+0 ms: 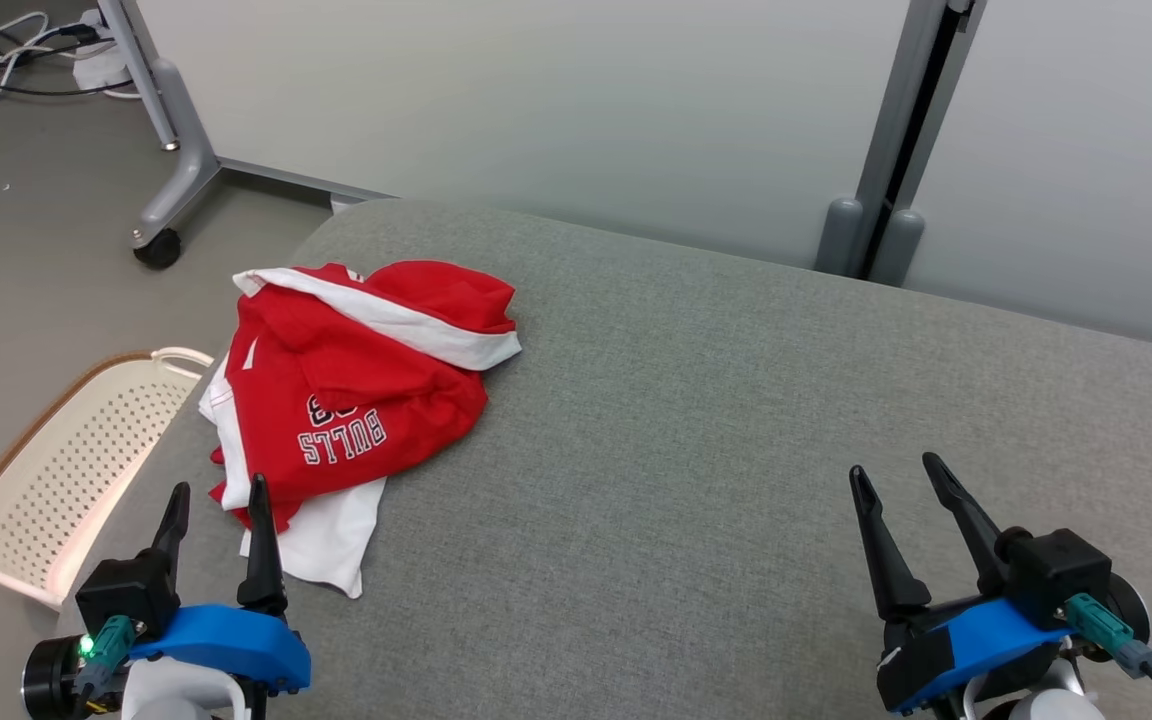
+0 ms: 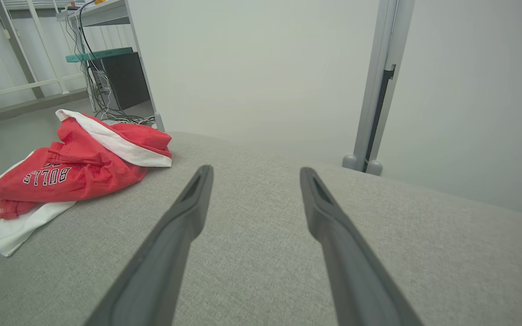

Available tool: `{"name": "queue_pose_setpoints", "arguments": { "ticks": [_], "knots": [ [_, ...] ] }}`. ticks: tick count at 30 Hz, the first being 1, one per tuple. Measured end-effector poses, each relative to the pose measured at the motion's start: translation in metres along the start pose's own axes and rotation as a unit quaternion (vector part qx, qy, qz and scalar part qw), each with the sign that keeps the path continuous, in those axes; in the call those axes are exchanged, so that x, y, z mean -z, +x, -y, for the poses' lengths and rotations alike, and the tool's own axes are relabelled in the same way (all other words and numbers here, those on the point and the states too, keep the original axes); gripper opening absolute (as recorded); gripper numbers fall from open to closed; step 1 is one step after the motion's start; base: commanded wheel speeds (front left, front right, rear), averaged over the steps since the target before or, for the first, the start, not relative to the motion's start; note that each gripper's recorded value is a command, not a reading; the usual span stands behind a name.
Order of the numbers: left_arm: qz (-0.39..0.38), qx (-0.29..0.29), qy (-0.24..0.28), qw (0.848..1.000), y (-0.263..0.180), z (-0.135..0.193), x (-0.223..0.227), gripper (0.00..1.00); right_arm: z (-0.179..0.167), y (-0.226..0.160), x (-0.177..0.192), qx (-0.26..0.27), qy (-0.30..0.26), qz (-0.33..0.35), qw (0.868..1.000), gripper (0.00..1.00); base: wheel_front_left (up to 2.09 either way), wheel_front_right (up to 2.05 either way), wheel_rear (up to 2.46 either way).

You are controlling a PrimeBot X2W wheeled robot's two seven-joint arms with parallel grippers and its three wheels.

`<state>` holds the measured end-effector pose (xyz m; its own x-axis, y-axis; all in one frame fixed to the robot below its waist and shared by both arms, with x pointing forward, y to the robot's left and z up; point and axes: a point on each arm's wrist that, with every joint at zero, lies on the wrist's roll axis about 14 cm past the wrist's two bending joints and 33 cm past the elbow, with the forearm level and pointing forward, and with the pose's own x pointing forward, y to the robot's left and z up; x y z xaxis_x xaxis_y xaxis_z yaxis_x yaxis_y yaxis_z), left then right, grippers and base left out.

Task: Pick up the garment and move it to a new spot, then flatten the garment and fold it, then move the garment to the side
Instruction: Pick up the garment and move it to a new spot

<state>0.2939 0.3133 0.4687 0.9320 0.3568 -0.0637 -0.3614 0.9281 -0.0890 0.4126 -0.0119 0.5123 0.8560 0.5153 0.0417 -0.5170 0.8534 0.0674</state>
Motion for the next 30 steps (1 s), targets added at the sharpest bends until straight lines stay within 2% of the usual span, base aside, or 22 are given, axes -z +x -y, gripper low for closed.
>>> {"name": "queue_pose_setpoints", "arguments": {
  "ticks": [10, 19, 25, 30],
  "knots": [
    [-0.010, -0.021, 0.002, 1.000, -0.004, -0.014, 0.005, 1.00, -0.012, 0.012, 0.007, -0.020, 0.009, -0.008, 1.000, 1.00, 0.00, 0.00, 0.00],
    [-0.028, 0.001, 0.010, 1.000, 0.027, 0.006, 0.010, 1.00, 0.007, 0.020, 0.017, -0.009, 0.010, -0.021, 1.000, 1.00, 0.00, 0.00, 0.00],
    [-0.090, 0.021, 0.004, 0.996, 0.068, 0.024, 0.031, 1.00, 0.029, 0.031, 0.036, 0.002, 0.009, -0.042, 0.999, 1.00, 0.00, 0.00, 0.00],
    [-0.162, 0.032, 0.007, 0.986, 0.095, 0.034, 0.062, 1.00, 0.046, 0.041, 0.051, 0.008, 0.007, -0.057, 0.998, 1.00, 0.00, 0.00, 0.00]
  ]
}}
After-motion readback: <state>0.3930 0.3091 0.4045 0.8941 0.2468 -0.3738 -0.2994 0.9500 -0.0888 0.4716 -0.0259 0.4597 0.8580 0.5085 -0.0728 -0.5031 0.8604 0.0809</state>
